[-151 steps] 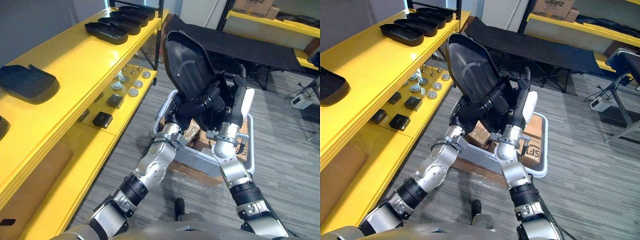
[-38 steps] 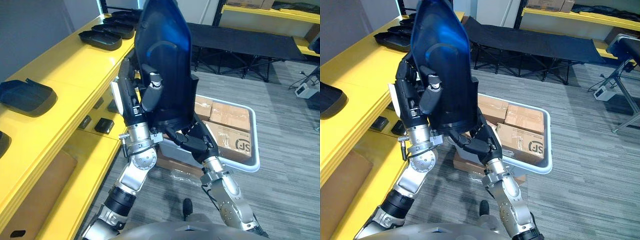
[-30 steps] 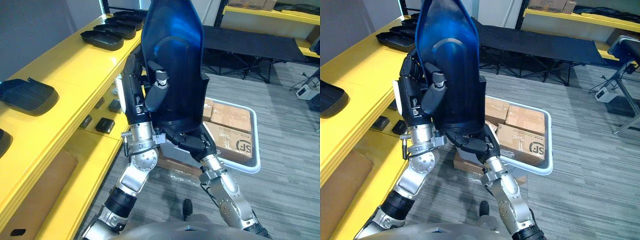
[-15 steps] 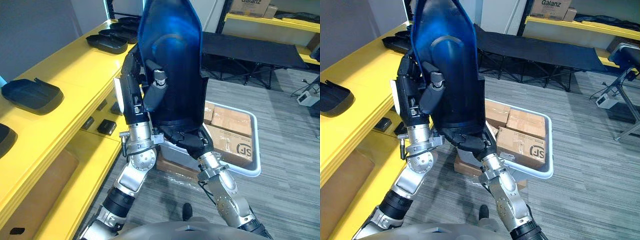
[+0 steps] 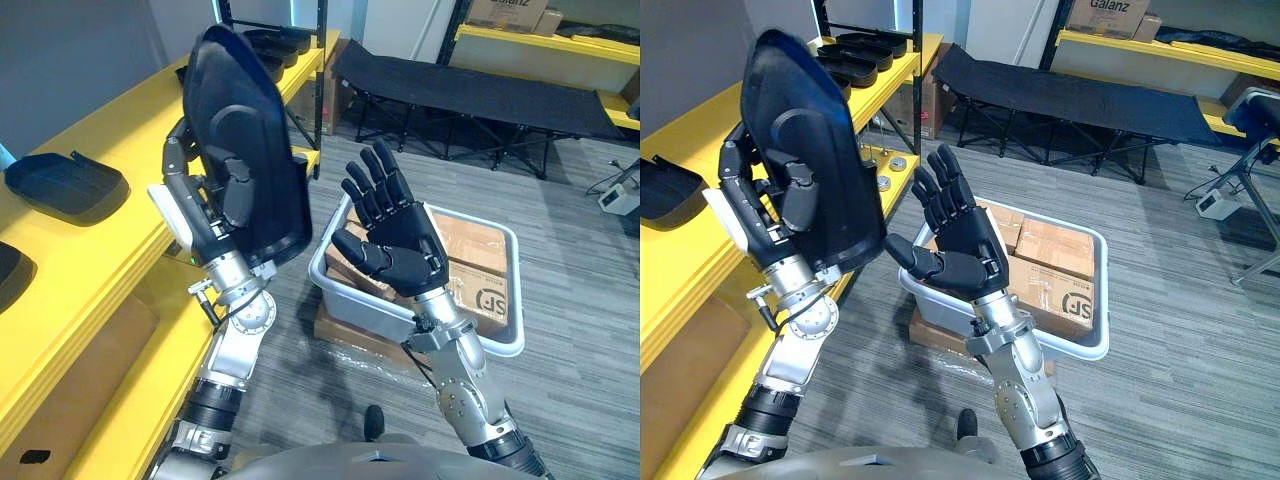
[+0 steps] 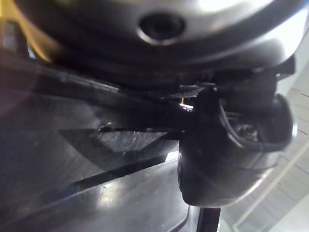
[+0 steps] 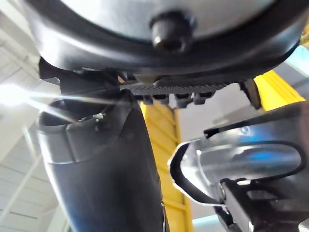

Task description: Walk over and take three plastic housings, then place them on the shelf

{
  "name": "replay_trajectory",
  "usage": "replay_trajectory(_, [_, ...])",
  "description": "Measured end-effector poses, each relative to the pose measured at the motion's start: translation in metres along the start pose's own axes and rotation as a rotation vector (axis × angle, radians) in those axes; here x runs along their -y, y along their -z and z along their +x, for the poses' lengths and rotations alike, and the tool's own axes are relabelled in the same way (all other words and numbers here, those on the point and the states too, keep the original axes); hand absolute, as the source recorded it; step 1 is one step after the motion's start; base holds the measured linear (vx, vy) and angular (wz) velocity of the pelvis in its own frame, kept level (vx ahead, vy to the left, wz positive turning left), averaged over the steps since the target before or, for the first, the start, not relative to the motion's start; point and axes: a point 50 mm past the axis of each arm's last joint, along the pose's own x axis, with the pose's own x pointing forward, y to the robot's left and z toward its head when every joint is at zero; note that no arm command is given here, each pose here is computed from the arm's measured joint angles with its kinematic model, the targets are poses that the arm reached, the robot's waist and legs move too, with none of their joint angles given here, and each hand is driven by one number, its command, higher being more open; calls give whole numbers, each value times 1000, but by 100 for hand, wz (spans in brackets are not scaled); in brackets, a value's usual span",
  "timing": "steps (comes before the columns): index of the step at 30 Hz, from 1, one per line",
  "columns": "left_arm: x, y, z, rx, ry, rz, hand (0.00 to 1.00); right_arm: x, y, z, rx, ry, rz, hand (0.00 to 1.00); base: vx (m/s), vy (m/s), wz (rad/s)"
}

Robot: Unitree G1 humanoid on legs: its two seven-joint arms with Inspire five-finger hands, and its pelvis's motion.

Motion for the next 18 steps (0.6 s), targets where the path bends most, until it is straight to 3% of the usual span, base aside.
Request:
replay_trajectory(8, [-7, 5, 4, -2, -45, 23, 0, 5, -3, -1, 11, 25, -16, 100, 0, 0, 0])
replay_trajectory(11, [-14, 9, 7, -1, -80, 34, 0, 11, -4, -5, 5, 106, -55, 100, 0, 0, 0])
replay_trajectory(18, [-65, 15, -7, -161, -257, -127, 0, 66, -12, -58, -98, 616, -317, 100, 0, 3, 1])
